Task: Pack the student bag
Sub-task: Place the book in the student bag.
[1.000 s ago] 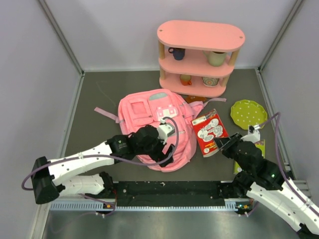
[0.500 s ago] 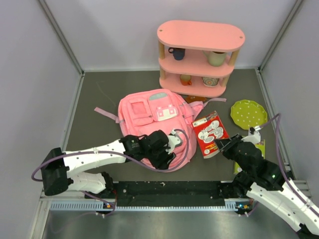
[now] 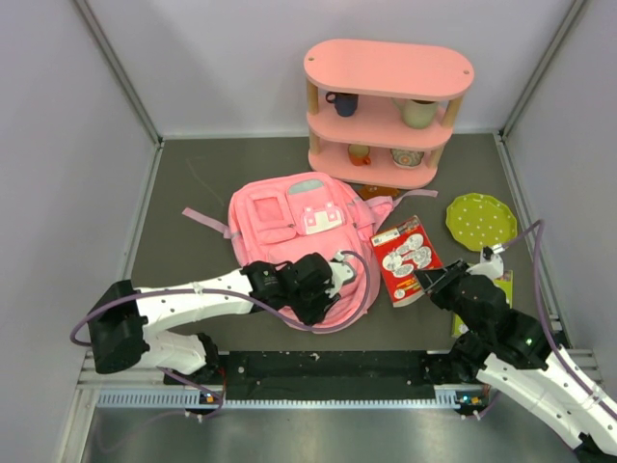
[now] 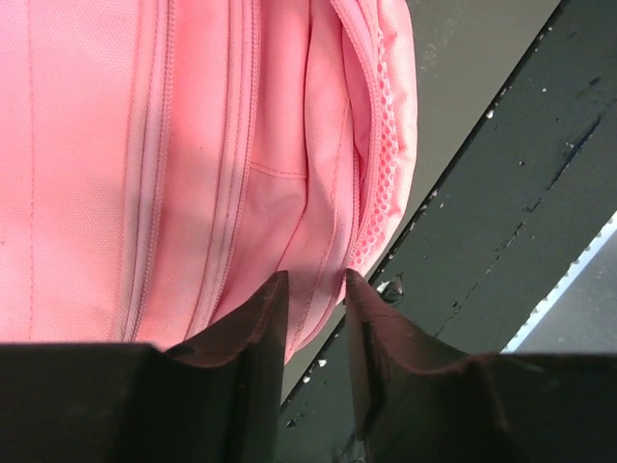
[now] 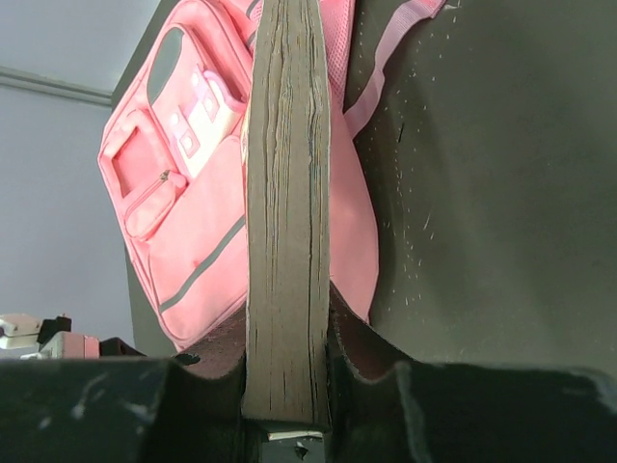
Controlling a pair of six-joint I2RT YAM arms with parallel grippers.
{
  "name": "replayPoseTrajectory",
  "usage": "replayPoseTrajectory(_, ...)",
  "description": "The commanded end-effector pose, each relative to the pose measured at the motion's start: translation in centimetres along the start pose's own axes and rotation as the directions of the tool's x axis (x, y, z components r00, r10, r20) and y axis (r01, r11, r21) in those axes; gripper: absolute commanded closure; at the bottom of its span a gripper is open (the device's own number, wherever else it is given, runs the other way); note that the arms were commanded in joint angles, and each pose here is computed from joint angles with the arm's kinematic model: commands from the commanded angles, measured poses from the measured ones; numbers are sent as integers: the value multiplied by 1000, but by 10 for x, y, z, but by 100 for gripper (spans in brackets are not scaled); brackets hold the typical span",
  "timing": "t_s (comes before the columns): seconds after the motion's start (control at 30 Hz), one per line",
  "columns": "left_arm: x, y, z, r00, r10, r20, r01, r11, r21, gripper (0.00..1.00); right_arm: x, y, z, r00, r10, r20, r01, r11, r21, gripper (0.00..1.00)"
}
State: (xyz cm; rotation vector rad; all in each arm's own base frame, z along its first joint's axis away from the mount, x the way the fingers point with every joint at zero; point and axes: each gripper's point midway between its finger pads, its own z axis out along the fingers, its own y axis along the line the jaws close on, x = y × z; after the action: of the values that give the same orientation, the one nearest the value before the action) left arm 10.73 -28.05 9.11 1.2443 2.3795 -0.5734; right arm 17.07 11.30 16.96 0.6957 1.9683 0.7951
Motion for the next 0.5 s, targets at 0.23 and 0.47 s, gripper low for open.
replayPoseTrajectory(0.23, -30, 6, -7, 993, 5, 114, 1, 999, -54, 100, -3, 17, -2, 998, 60, 3, -59, 995, -74, 100)
replayPoseTrajectory(0.47, -56, 31, -38, 962, -55, 268, 112, 973, -202, 100, 1, 16, -5, 998, 57, -14, -58, 994, -88, 100)
